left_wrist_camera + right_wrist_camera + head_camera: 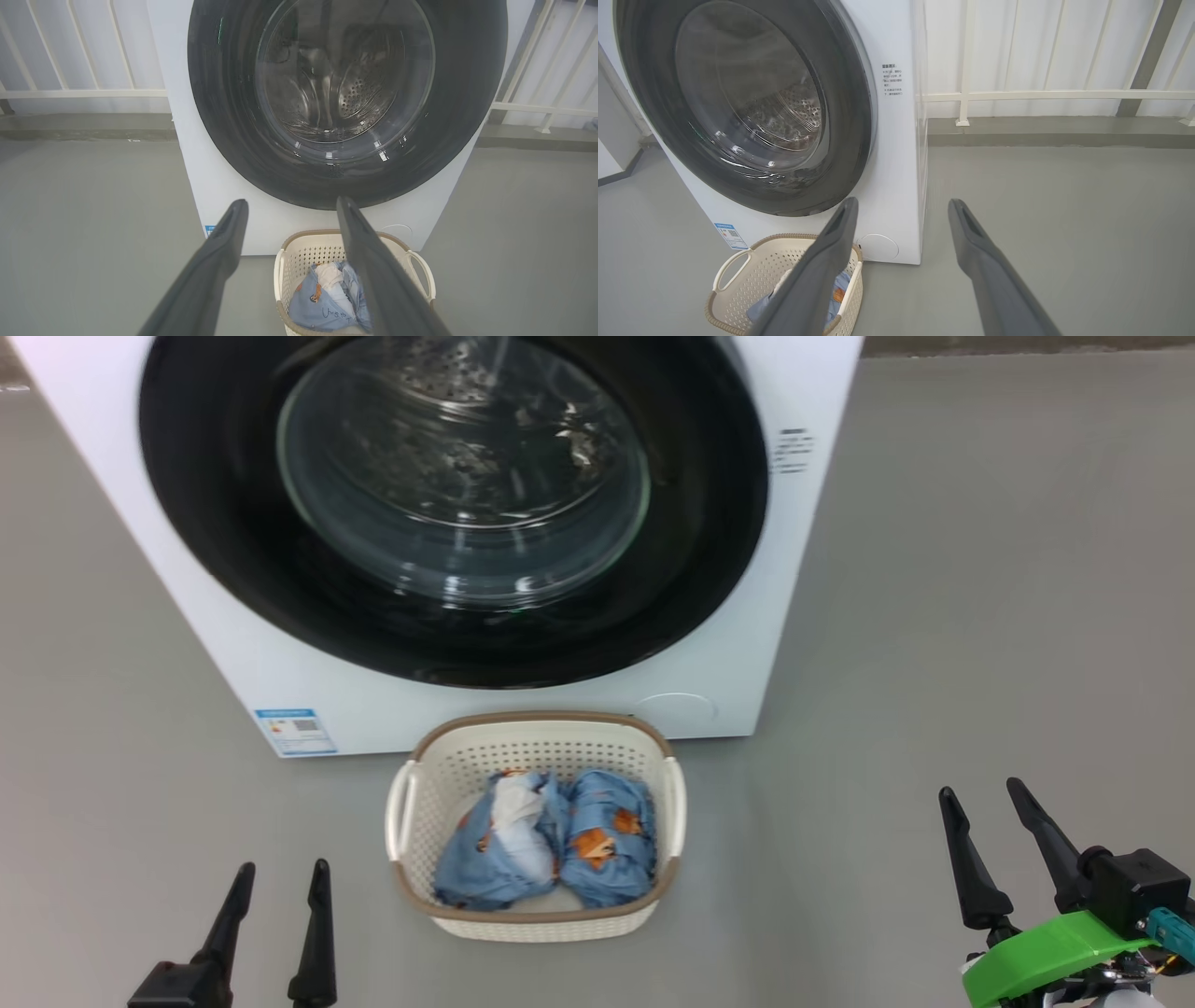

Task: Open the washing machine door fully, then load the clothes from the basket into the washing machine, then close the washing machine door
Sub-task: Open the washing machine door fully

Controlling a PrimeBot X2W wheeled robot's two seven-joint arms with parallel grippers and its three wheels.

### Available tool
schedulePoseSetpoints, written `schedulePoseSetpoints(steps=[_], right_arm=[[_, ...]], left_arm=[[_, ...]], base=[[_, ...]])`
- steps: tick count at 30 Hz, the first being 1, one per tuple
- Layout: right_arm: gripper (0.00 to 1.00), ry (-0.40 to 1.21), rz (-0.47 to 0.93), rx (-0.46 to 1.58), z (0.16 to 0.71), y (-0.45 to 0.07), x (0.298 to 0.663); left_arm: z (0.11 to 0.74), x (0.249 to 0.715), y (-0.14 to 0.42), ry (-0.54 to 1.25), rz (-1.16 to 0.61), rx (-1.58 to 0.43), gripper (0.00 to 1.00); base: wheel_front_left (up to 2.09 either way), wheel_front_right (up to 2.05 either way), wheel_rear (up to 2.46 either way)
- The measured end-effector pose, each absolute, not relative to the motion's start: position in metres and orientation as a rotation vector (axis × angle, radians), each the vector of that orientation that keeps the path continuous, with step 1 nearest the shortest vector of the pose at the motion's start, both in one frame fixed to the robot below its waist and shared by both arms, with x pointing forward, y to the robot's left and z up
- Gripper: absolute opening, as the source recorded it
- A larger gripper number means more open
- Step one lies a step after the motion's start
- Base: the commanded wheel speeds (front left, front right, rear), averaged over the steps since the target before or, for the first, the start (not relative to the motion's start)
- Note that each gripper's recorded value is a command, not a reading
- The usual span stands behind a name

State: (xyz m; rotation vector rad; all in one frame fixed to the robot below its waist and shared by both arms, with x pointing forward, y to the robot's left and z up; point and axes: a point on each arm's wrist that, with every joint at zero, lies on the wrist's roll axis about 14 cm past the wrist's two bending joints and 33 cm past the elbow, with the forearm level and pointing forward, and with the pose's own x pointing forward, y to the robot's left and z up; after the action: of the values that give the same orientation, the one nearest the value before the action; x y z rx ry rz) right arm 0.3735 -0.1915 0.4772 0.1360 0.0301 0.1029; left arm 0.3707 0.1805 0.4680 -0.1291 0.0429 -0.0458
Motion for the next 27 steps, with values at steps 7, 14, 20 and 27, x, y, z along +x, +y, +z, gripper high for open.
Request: schedulePoseSetpoints(steps=[7,14,20,27], right_arm=[[1.0,0.032,0.103,0.136,0.477,-0.192,0.374],[1.0,0.035,0.101,0.135,0.476,-0.192,0.374],[0.96,0.027,0.101,0.136,0.478,-0.193,0.374],[0.22,0.017,0.104,0.161,0.482,-0.189,0.375]], left_arm=[[0.469,0.372,0.173,0.039,-0.061,-0.17,1.0],[0.469,0.372,0.169,0.04,-0.07,-0.179,1.0],[0.471,0.371,0.169,0.032,-0.07,-0.184,1.0],[0.474,0.369,0.17,0.025,-0.068,-0.191,1.0]], base=[[1.12,1.11,-2.22],[0.59,0.59,-1.19],[0.07,0.07,-0.15],[0.0,0.0,0.0]])
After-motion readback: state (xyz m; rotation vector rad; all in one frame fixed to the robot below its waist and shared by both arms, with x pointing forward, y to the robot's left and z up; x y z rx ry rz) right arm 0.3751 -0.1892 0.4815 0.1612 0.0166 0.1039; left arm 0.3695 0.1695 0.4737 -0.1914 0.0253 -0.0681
